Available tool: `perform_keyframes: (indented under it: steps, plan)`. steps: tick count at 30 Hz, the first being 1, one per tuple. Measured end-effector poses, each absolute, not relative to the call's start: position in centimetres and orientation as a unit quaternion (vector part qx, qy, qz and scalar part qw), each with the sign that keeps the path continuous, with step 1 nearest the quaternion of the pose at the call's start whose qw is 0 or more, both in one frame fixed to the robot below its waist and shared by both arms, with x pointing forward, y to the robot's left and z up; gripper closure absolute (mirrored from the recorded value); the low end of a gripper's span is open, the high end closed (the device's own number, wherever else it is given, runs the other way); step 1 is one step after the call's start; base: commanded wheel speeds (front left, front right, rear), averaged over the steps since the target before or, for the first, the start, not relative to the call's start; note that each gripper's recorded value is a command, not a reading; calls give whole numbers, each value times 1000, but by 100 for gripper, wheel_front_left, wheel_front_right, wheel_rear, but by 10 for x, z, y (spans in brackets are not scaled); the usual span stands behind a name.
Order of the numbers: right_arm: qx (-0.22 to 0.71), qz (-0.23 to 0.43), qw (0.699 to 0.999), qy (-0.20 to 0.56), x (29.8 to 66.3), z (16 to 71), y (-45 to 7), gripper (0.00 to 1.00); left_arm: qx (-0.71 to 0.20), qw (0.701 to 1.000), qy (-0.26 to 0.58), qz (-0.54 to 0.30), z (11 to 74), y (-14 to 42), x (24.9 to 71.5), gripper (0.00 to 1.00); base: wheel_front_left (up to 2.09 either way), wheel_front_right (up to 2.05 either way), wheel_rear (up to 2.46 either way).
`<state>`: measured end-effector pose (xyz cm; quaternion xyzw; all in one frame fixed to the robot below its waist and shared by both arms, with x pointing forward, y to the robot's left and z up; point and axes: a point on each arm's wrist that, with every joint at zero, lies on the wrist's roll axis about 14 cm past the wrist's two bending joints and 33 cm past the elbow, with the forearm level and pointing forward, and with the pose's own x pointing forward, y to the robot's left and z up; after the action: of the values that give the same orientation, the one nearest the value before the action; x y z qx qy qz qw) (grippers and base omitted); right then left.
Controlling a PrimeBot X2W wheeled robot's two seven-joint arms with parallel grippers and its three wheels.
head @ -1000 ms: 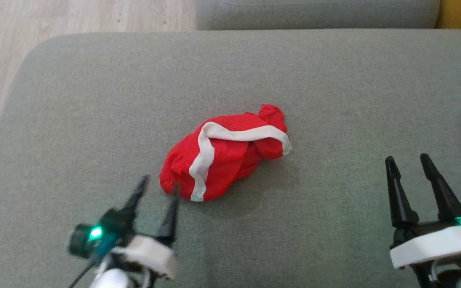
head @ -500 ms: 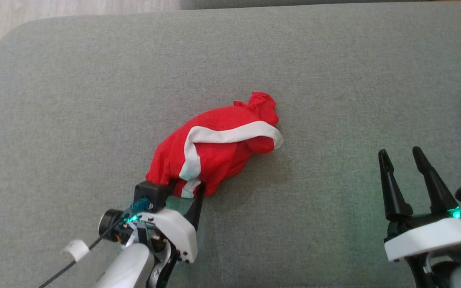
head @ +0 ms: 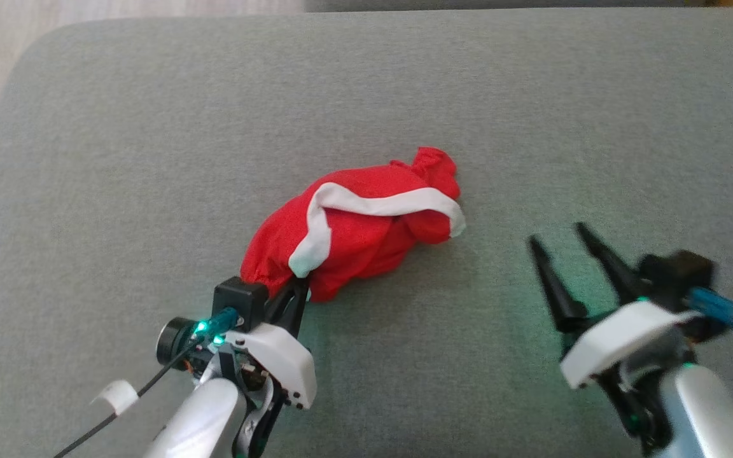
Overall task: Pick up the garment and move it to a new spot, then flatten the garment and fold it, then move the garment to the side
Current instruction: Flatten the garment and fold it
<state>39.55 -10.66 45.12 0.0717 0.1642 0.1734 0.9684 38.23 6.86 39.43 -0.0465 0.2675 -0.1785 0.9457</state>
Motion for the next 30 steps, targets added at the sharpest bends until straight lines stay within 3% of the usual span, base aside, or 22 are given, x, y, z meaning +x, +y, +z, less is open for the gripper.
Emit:
perform_keyframes:
  steps: [1,13,14,15,22,30]
  plan:
    - [65,210,958,185,397,442,-87,0,-47,949,258,-175,400,73,383,100,0,0,0]
    - [24,332,912,240,417,413,-20,0,-51,957,242,-151,410,91,374,100,0,0,0]
    - [24,335,910,244,419,410,-18,54,-52,958,239,-149,411,92,374,100,0,0,0]
    - [21,338,908,248,421,408,-16,100,-51,959,236,-147,412,93,375,100,0,0,0]
    - [13,328,921,208,442,426,-27,100,-32,978,160,-130,447,108,385,100,0,0,0]
    - [-18,284,959,5,472,556,-65,100,37,991,-4,-127,555,131,399,100,0,0,0]
